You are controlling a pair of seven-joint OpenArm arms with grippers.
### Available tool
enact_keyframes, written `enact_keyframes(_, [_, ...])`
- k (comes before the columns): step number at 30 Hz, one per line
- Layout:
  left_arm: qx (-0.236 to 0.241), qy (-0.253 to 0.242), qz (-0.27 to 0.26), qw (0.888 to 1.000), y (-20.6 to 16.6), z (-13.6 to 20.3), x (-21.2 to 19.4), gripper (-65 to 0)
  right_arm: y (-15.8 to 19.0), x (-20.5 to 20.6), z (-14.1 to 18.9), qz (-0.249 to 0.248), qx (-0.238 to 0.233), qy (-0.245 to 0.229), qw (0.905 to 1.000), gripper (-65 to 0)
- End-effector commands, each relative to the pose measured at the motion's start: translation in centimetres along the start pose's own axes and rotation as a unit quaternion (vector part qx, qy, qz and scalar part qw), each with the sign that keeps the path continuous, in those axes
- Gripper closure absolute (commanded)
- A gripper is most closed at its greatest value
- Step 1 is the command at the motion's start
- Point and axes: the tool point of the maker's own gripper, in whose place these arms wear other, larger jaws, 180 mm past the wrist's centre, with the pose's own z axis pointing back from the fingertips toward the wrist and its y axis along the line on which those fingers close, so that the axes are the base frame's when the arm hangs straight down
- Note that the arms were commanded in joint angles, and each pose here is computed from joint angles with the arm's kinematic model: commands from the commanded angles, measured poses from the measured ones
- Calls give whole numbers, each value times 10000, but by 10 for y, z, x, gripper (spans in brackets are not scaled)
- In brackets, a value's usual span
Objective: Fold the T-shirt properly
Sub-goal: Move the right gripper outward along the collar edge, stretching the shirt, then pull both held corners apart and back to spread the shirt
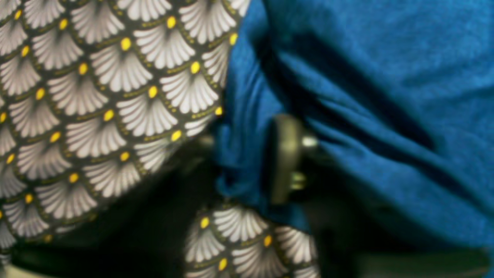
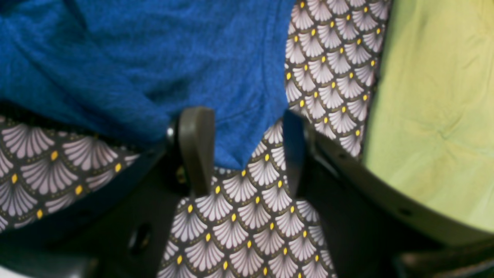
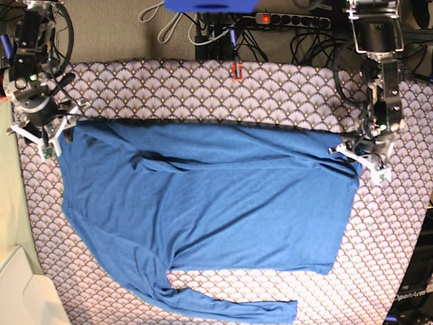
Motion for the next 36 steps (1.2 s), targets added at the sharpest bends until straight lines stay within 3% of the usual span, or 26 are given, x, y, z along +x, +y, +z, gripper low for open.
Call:
enact_keyframes(1, [-107, 269, 2, 9996, -5, 0, -11, -152, -8, 9, 3, 44, -89, -160, 9998, -298])
enact_keyframes(6, [-80, 272, 16, 9996, -2, 1, -10, -165, -9, 7, 2, 29, -91, -139, 9999, -298])
enact_keyframes(11, [-14, 258, -74, 9996, 6, 3, -8, -123, -5, -20, -14, -157, 34, 227, 9996, -298])
enact_keyframes(16, [41, 231, -90, 9997, 11, 5, -6, 0, 3, -34, -20, -268, 166, 75, 9995, -298])
enact_keyframes(28, [47, 231, -96, 9997, 11, 5, -6, -3, 11, -41, -15, -248, 251, 7, 9994, -299])
enact_keyframes(33, [50, 224, -100, 9997, 11, 5, -6, -3, 28, -40, -13, -31, 707, -23, 9975, -298])
enact_keyframes(36, [52, 231, -98, 9997, 12, 5, -6, -3, 30, -41, -14, -26, 751, -5, 9972, -298])
